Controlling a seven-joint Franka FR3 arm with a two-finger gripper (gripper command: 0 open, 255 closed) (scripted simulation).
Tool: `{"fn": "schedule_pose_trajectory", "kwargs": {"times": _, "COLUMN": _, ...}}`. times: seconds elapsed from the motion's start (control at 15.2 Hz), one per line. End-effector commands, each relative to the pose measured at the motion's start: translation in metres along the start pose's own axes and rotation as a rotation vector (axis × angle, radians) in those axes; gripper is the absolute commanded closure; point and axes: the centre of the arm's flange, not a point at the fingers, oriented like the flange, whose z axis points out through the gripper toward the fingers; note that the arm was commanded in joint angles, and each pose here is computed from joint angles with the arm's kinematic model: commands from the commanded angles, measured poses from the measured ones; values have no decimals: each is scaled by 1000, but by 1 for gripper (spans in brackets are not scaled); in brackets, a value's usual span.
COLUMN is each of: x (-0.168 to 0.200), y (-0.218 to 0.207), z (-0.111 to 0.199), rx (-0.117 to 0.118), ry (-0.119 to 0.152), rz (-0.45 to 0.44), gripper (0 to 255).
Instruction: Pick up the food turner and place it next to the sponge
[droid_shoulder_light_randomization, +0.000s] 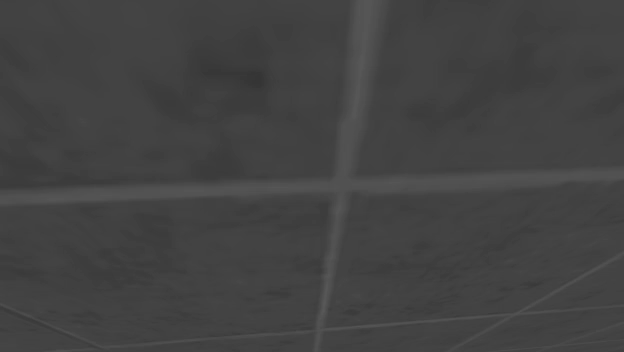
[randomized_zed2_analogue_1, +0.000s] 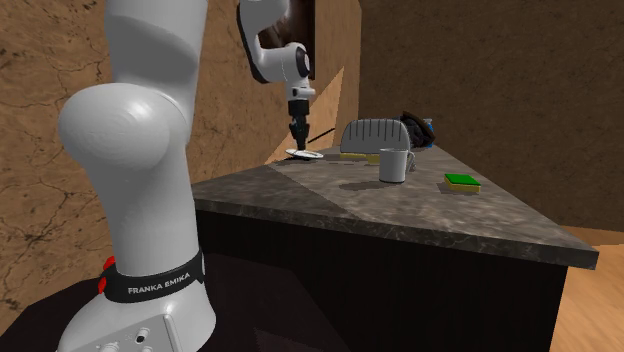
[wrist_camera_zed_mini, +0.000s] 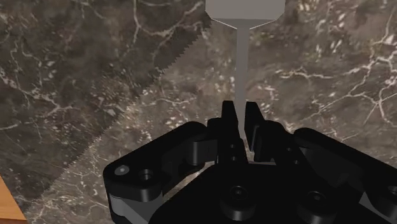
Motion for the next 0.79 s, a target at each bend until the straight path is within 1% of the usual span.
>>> {"fn": "schedule_pose_trajectory", "kwargs": {"times": 0.0, "x": 13, "y": 4, "z": -5, "rx": 0, "ry": 0, "rz": 0, "gripper": 255}}
{"fn": "schedule_pose_trajectory", "kwargs": {"times": 0.73, "x": 154, "y": 37, "z": 4, "rx": 0, "ry": 0, "rz": 0, "gripper": 255}}
